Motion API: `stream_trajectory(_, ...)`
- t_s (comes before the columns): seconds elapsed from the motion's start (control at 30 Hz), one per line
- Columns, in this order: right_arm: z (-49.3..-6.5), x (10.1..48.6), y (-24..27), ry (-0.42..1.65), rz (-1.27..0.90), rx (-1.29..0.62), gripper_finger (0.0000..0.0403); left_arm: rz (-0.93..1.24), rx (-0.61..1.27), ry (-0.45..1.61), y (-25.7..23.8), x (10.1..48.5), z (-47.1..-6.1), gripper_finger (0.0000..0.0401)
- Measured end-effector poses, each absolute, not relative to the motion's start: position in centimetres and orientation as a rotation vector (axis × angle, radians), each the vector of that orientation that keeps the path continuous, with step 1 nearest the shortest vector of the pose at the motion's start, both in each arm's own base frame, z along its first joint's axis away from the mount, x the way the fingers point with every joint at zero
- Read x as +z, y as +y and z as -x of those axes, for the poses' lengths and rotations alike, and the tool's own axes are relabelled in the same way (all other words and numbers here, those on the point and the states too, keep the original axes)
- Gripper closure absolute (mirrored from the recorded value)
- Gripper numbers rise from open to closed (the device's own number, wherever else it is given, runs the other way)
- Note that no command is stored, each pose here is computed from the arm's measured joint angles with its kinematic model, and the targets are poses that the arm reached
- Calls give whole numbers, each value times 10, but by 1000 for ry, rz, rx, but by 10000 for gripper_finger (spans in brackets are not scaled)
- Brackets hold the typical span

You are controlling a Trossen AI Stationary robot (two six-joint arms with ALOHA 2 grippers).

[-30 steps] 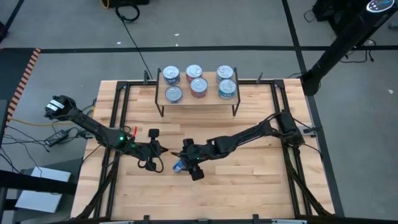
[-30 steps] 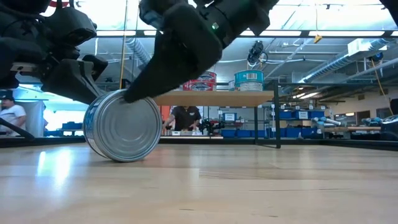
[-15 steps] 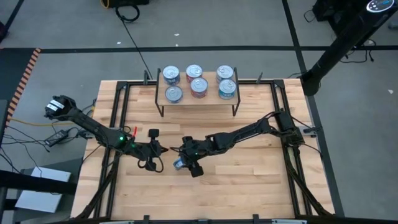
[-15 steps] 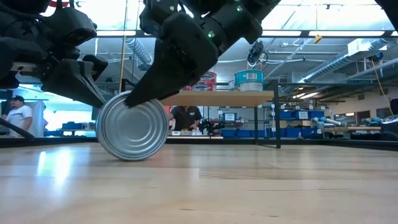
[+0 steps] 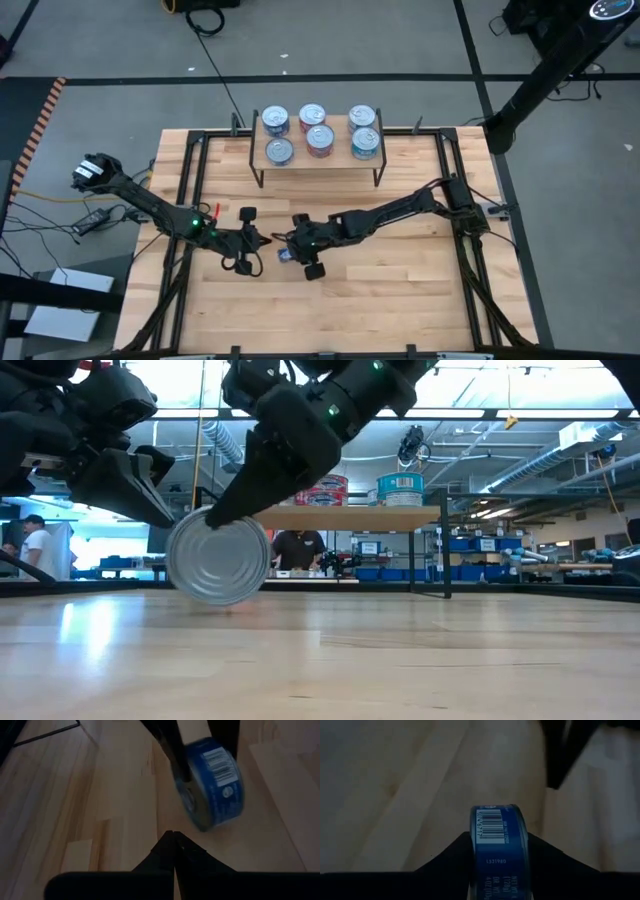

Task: Stack canned seafood by type on shelf
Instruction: Stack the blue tuna can on top of the blue tuna can on the shelf

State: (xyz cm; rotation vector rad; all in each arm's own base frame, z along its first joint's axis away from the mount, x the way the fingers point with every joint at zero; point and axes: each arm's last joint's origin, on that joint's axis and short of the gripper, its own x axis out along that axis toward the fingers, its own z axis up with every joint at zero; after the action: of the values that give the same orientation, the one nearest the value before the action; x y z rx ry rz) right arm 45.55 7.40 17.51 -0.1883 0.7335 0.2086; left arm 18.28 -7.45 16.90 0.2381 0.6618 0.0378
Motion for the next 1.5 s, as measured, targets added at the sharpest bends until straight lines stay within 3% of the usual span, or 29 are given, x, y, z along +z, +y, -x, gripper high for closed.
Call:
stream_trajectory(0.33,-449,200,102,801,591,-135,250,-243,125,579,-74,175,-187,390)
stream_trajectory(0.63,-455,225,100,712,956,-565,250,-236,84,616,-82,171,-180,365)
stream_trajectory(0.77,-468,240,73,646,1014,-617,250,-234,35,586,-91,172,-177,364)
stream_trajectory(0.97,-480,253,22,616,1108,-653,250,-188,-117,386,-94,156,-168,372)
stream_trajectory(1.5,-480,252,-62,620,1064,-628,246,-136,-104,315,-85,149,-165,377)
